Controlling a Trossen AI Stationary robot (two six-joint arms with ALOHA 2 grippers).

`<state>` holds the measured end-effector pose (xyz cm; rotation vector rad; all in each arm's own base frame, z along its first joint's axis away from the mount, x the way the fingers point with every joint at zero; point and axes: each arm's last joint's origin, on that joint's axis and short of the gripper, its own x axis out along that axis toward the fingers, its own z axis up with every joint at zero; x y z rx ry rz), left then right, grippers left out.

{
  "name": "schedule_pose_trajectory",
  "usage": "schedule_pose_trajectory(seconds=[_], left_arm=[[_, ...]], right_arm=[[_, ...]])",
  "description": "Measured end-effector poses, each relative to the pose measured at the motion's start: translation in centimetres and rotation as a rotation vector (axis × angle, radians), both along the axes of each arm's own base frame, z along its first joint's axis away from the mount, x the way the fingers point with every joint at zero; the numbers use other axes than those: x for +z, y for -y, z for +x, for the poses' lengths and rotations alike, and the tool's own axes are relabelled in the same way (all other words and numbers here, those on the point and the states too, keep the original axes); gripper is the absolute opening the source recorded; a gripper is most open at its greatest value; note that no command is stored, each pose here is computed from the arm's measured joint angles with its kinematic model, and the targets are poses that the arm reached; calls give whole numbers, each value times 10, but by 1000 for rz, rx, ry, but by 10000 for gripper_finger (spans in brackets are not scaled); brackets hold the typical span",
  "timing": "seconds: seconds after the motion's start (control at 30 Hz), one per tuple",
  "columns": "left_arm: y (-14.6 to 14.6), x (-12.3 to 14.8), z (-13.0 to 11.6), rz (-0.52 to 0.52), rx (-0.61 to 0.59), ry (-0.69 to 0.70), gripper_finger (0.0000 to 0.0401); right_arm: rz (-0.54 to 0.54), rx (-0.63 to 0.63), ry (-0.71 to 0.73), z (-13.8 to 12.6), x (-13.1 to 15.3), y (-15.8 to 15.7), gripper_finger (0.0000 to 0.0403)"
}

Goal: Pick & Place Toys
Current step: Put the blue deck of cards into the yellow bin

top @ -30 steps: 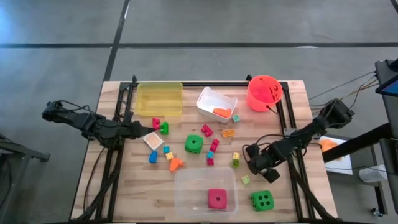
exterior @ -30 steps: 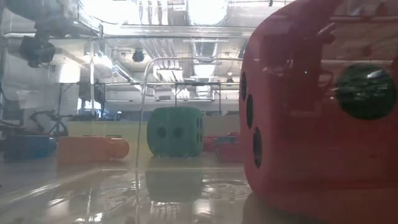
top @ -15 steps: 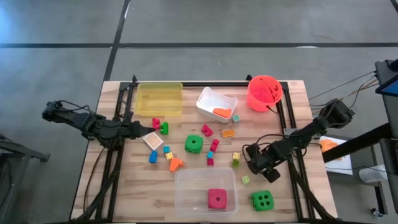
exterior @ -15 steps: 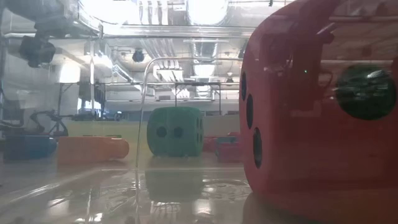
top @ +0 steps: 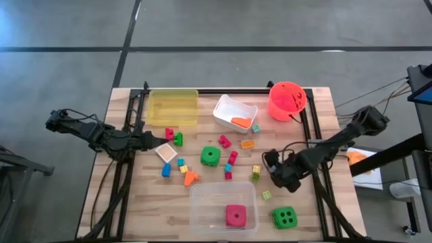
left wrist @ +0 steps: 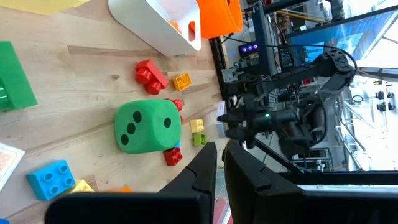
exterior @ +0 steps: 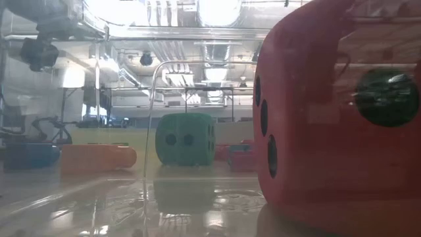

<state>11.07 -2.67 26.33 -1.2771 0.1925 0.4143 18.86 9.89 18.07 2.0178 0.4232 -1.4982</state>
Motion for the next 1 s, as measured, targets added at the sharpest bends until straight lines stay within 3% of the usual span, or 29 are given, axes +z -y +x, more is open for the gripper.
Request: schedule_pose_trajectory(seconds=[0.27, 0.4, 0.57, 0.73, 1.0], left_arm=[[0, 0, 0, 0, 0, 0, 29], [0, 0, 0, 0, 0, 0, 29], [0, 0, 0, 0, 0, 0, 29], [0, 0, 0, 0, 1, 0, 29], [0, 0, 0, 0, 0, 0, 28]], right_arm=[[-135, 84, 156, -10, 27, 10, 306], [-265, 153, 255, -12, 38, 14, 295], [-399, 394, 385, -8, 61, 13, 295], [-601, 686, 493, -4, 86, 11, 295], [-945, 1020, 476, 5, 121, 7, 298]])
